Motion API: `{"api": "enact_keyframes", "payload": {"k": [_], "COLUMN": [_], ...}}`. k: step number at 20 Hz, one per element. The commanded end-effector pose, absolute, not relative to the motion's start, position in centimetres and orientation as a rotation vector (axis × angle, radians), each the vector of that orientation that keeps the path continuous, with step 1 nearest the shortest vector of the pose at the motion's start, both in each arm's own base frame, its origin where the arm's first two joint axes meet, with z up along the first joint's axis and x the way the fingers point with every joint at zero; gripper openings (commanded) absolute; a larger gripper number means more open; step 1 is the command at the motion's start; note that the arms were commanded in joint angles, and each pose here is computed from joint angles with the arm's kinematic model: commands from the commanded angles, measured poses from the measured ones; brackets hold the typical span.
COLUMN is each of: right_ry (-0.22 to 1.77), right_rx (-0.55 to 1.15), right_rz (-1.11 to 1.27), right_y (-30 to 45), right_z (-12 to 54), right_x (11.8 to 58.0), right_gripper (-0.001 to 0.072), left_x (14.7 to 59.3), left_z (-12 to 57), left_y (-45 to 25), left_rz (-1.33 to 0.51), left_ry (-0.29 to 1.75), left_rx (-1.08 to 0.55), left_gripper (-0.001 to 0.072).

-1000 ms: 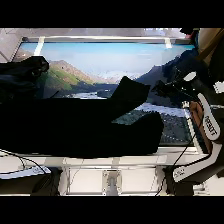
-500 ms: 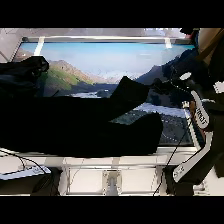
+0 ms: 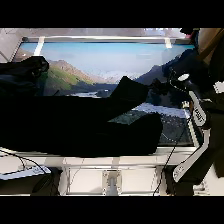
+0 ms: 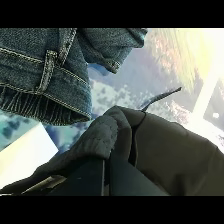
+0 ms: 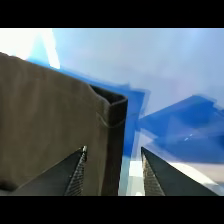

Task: Fold the clothes and pants, and hang the long-sleeved shirts on hangers.

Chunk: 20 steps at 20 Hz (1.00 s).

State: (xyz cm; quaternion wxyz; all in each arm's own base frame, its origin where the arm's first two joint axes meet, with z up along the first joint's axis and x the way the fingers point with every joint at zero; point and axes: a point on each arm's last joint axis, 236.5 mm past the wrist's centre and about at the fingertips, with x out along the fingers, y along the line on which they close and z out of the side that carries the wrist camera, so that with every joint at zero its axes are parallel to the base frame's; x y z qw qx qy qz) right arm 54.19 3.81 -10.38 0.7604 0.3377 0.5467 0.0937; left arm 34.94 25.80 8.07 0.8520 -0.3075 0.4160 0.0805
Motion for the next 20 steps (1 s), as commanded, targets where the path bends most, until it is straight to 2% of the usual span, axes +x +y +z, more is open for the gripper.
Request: {"api": "enact_keyframes", "payload": {"k": [1, 5, 7, 8, 10, 12, 15, 20], "right_ry": [1.232, 1.250, 1.246, 1.241, 1.230, 1.241, 1.273, 1.252], "right_rx": [0.760, 0.741, 0.733, 0.737, 0.763, 0.719, 0.550, 0.307], "right_rz": [0.229, 0.258, 0.279, 0.288, 0.320, 0.391, 0.408, 0.332], "right_y": [5.2, 6.4, 7.0, 7.3, 8.0, 8.3, 6.4, 2.6], "right_z": [-11.6, -12.1, -12.0, -11.9, -10.8, -8.0, -1.4, 12.1], "right_x": [53.7, 53.4, 53.4, 53.5, 53.8, 53.4, 51.1, 42.6], "right_gripper": [0.0366, 0.0349, 0.0165, 0.0135, 0.0008, 0.0008, 0.0007, 0.0007], "left_x": [35.0, 35.0, 35.0, 35.0, 35.0, 35.0, 35.0, 34.0], "left_z": [8.1, 8.1, 8.1, 8.1, 8.2, 9.2, 12.9, 21.0], "left_y": [25.9, 25.9, 25.9, 25.9, 25.9, 26.0, 26.9, 26.7], "left_rz": [0.172, 0.172, 0.172, 0.172, 0.172, 0.182, 0.243, 0.330], "left_ry": [0.872, 0.873, 0.872, 0.872, 0.871, 0.848, 0.747, 0.552], "left_rx": [-0.645, -0.645, -0.645, -0.645, -0.643, -0.619, -0.543, -0.393], "left_gripper": [0.0014, 0.0014, 0.0014, 0.0014, 0.0014, 0.0014, 0.0014, 0.0014]}}
